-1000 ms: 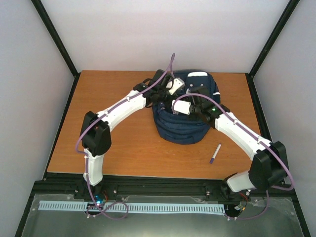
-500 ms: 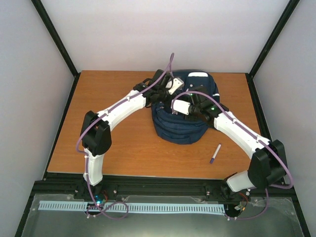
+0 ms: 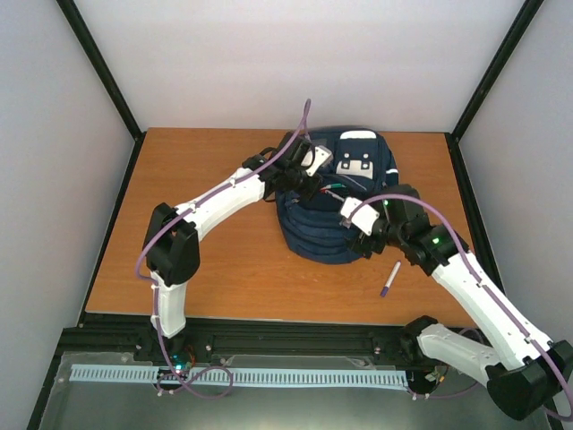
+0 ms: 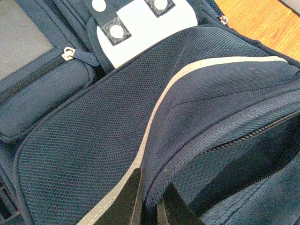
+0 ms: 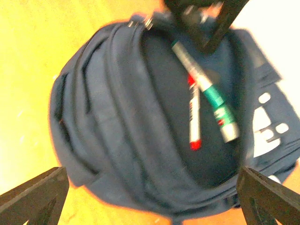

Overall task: Pack the student bag
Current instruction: Place the stationery in the student bag, then pick up the stationery from the center of the board.

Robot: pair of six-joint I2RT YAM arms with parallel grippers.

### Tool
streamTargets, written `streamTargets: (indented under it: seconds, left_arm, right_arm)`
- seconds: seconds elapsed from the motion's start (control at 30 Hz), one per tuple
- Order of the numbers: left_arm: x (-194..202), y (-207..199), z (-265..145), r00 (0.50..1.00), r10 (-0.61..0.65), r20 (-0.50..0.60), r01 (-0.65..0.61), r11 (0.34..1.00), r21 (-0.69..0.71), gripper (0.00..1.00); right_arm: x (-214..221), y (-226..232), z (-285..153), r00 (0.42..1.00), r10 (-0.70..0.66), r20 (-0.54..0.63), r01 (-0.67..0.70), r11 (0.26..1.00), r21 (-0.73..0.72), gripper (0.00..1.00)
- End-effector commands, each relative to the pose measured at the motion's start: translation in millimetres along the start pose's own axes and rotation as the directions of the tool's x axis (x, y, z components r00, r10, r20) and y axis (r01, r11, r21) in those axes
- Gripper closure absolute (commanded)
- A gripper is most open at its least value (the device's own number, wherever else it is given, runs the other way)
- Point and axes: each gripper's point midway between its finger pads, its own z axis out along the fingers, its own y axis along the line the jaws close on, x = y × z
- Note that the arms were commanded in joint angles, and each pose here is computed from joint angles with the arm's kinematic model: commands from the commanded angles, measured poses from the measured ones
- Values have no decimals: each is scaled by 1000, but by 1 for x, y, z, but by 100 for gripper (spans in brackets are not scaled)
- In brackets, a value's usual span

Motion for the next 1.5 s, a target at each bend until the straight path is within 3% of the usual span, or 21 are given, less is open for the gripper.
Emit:
streamTargets:
  seconds: [0.0,0.2,0.33,0.63,0.83,1.17,1.47]
  left_arm:
    - [-20,-12,-25,992,-104,77,100,994,50,99]
    - [-12,-11,-23,987,-143,74,139,989,54,99]
    - [-6,-18,-21,981,-190,50,185,978,93,99]
    - [-4,-21,-21,971,-236,34,230,966,113,98]
    - [-9,-24,-28,969,-245,43,238,963,126,98]
    - [-15,-27,-38,968,-243,60,233,962,143,97]
    - [-15,-29,-38,968,-243,57,233,961,149,97]
  right_arm:
    - [57,44,4,979,108,-172,-126,987,-97,0]
    - [116,85,-19,950,6,-312,-76,974,-214,1]
    - [149,106,-30,905,-124,-407,-18,944,-328,13]
    - [174,107,-28,819,-386,-426,162,866,-473,30]
    - [202,90,2,698,-541,-468,281,809,-516,40]
    - [221,83,33,610,-658,-442,334,719,-609,37]
    - [237,83,42,579,-671,-463,295,702,-648,41]
